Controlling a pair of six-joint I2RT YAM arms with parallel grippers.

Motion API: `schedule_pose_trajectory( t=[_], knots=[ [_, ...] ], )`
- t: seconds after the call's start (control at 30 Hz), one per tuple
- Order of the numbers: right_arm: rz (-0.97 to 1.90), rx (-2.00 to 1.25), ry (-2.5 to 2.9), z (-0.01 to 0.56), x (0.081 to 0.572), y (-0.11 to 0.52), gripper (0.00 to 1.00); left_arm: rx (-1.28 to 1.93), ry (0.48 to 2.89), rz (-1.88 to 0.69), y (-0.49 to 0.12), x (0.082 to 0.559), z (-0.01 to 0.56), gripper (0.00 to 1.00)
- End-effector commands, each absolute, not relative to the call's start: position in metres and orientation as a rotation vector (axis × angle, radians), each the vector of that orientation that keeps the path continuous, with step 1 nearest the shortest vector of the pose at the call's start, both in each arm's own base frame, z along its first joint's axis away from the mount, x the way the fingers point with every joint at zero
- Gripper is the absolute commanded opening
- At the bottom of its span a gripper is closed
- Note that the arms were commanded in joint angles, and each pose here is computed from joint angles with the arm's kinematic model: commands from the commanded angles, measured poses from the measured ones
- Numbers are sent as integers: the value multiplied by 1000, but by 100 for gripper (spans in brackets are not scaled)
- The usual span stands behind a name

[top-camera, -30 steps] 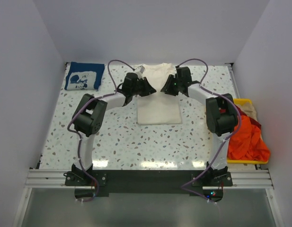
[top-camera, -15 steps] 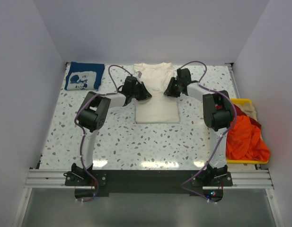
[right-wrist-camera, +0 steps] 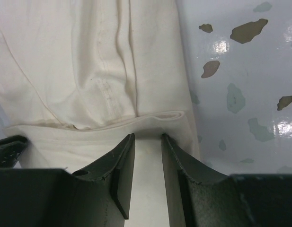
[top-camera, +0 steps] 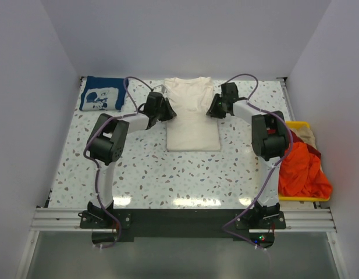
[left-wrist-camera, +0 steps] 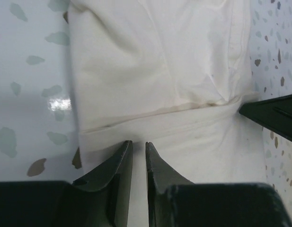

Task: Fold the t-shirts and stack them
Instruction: Fold the tshirt

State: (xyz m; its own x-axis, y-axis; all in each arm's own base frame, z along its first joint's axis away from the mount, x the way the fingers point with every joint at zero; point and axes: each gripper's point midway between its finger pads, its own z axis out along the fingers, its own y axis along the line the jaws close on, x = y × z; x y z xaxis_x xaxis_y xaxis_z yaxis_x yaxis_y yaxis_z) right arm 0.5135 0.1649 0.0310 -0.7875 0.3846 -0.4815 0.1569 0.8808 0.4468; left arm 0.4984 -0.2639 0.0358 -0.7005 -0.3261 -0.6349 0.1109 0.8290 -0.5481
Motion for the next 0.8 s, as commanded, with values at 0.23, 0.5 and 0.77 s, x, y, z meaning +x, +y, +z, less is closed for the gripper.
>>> schedule_pose_trajectory(
  t=[0.23,0.5,0.77],
  knots=[
    [299,364,2467,29,515,140,34,-162,2289,-541,-234,510,16,19],
    [244,331,2395,56,521,136,35,-164,2308,-511,-228,504,10,19],
    [187,317,2345,71,533,129,35,-157,2317,-508,-228,503,8,19]
  ],
)
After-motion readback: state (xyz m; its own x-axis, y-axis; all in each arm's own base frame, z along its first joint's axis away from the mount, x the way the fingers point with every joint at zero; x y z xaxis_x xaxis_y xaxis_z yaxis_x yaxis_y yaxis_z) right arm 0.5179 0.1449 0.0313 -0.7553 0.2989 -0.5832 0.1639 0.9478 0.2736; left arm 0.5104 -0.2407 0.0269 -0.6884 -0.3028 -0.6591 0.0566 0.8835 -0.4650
